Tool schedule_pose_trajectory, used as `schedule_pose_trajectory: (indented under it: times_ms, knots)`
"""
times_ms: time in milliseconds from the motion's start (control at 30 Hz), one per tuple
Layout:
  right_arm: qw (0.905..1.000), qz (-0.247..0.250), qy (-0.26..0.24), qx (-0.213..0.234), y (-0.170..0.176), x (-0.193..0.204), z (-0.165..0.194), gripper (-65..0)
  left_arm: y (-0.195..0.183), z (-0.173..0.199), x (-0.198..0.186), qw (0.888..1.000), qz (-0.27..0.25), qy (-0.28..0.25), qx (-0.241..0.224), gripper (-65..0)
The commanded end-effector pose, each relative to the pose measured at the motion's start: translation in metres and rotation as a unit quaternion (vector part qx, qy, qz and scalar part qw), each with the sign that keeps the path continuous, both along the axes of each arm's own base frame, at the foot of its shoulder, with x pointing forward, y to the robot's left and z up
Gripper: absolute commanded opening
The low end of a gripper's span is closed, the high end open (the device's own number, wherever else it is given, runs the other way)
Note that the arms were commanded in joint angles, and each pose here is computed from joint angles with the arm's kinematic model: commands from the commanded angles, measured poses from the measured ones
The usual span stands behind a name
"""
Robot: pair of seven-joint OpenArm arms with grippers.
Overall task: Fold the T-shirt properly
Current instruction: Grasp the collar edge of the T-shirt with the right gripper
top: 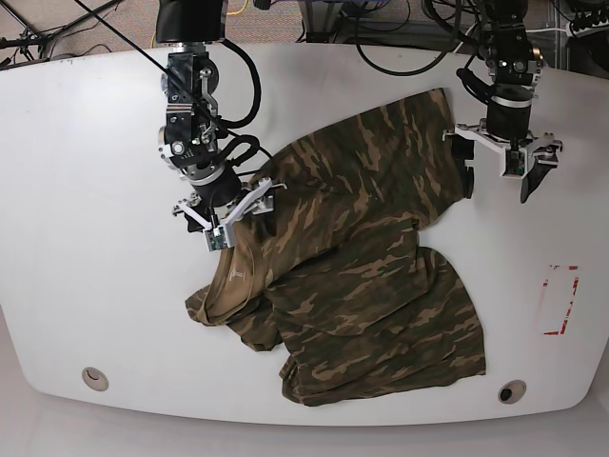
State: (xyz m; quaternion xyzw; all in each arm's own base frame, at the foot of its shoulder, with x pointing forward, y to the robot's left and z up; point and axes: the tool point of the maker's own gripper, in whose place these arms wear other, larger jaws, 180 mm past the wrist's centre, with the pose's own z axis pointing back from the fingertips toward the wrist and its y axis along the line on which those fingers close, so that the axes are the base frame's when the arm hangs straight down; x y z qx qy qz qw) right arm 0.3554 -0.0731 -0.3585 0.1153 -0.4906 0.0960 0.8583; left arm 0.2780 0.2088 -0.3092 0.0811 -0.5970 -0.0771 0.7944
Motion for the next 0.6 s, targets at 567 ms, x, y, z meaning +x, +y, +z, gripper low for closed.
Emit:
schedule_pose_trajectory:
  times_ms: [567]
  knots:
    - [0.9999, -0.013, -0.004, -0.003, -0.011, 0.022, 0.002, -23.7, -0.022, 0.002, 0.020, 0.997, -0.071, 0.004, -0.016, -18.3]
